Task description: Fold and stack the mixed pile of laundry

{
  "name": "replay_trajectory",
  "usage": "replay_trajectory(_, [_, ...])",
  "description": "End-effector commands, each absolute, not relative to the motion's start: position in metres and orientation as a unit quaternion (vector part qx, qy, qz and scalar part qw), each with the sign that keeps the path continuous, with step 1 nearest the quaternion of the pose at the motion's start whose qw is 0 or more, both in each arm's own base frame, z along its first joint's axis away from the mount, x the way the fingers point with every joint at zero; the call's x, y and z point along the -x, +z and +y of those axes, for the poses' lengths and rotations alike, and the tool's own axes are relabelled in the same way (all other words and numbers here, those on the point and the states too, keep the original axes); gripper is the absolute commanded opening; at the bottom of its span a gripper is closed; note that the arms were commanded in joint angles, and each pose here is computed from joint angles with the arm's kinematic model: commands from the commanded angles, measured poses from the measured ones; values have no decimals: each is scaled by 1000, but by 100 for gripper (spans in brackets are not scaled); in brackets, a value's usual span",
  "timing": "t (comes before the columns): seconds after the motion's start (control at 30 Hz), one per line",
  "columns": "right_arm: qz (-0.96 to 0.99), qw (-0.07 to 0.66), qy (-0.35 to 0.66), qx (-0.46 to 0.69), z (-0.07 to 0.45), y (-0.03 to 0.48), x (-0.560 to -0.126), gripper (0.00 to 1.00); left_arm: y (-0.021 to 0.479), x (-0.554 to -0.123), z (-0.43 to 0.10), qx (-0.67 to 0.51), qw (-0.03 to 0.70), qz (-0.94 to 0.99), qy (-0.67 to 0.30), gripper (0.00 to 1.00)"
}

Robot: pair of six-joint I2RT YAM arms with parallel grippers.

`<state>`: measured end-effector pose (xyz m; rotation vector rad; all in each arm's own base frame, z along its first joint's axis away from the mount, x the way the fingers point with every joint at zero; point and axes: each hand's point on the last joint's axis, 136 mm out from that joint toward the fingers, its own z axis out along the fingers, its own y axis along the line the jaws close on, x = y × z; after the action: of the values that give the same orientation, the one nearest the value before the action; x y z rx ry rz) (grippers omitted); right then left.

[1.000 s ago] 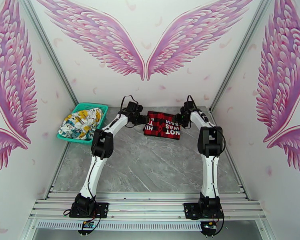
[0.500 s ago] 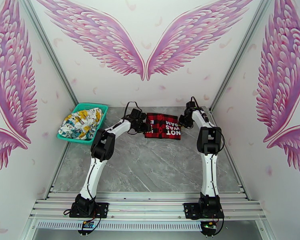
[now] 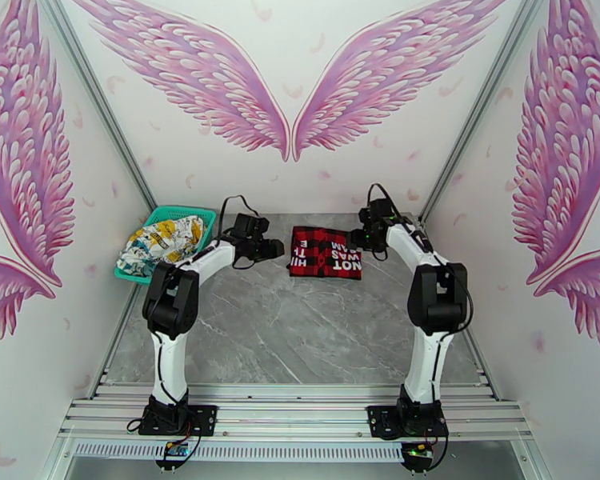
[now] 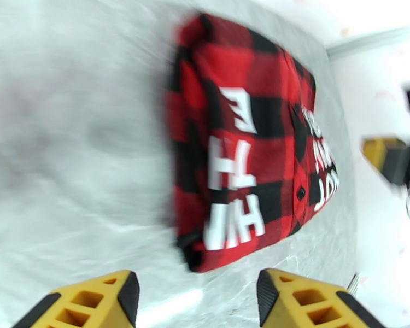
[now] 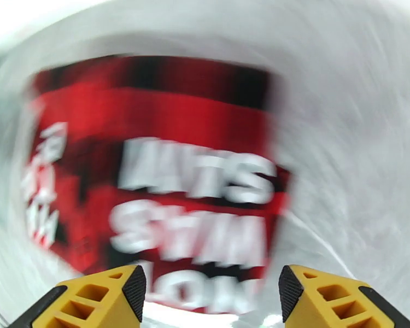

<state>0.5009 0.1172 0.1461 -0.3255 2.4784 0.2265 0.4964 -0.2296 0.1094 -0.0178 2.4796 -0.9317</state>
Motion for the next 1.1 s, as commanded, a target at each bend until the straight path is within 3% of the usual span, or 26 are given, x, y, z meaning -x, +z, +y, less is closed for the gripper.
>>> replay_trajectory(0.0, [869, 375, 35, 321, 178, 136, -489, 70, 118, -495, -212, 29, 256, 891, -375, 62])
replay_trajectory(0.27, [712, 379, 44, 590, 254, 90, -448, 73, 106, -491, -197, 50, 249, 882, -397, 63])
replay_trajectory(0.43, [673, 371, 35, 639, 261, 74, -446, 72, 100, -489, -196, 57, 244, 882, -399, 63])
replay_trajectory(0.73, [647, 358, 3, 673, 273, 47, -464, 61, 92, -494, -196, 70, 242, 879, -406, 63])
replay_trajectory(0.93, [659, 355, -21, 663, 272, 40, -484, 41, 86, -497, -204, 74, 235, 876, -415, 66])
replay_trajectory(1.07, [660, 356, -22, 661, 272, 40, -487, 11, 83, -499, -214, 73, 229, 874, -422, 69])
